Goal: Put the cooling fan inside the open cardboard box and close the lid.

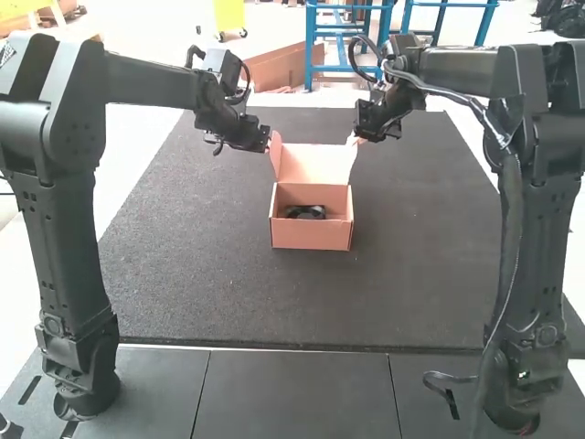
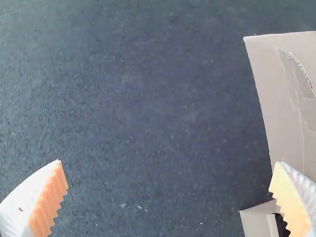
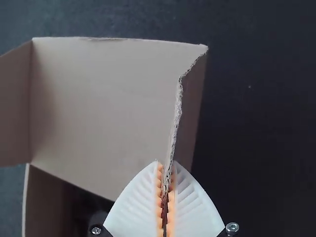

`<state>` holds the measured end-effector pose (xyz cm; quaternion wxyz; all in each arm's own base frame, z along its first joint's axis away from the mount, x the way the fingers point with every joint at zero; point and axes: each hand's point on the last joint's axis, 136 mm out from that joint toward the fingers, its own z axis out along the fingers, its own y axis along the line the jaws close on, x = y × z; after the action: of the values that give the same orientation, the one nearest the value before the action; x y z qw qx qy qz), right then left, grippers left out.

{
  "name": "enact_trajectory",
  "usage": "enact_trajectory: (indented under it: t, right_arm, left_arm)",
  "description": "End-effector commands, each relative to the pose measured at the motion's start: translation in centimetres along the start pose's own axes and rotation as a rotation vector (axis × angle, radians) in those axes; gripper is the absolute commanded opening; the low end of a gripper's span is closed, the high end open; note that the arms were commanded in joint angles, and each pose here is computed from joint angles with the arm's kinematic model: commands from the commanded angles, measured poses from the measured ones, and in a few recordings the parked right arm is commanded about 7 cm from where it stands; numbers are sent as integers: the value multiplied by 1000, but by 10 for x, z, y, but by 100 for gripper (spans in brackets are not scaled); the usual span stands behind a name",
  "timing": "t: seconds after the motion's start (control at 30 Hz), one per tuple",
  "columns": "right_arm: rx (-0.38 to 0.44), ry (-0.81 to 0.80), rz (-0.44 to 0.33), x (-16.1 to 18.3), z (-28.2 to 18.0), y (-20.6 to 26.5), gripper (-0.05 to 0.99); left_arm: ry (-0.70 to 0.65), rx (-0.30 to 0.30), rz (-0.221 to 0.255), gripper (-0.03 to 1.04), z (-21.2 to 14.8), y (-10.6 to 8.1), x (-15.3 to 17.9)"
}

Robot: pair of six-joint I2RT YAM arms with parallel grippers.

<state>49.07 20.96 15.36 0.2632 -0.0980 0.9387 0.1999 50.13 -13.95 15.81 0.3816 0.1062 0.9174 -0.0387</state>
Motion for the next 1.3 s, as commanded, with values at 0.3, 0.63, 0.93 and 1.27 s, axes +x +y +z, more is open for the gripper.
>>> enact_trajectory:
  t: [0.3,0.63,0.93,1.27]
  right_arm:
    - [38,-91,-92,1,-12,23,5]
    - [87,-137,-98,1,-26,20,5]
    - [100,-166,-102,12,-35,20,5]
    - [101,-194,-104,24,-46,24,5]
  left_arm:
    - [-43,33,-4,97,-12,-15,-18]
    - [-39,65,3,97,-16,-33,-16]
    - [-22,68,6,97,-23,-34,-10]
    - [-13,67,5,97,-31,-32,0]
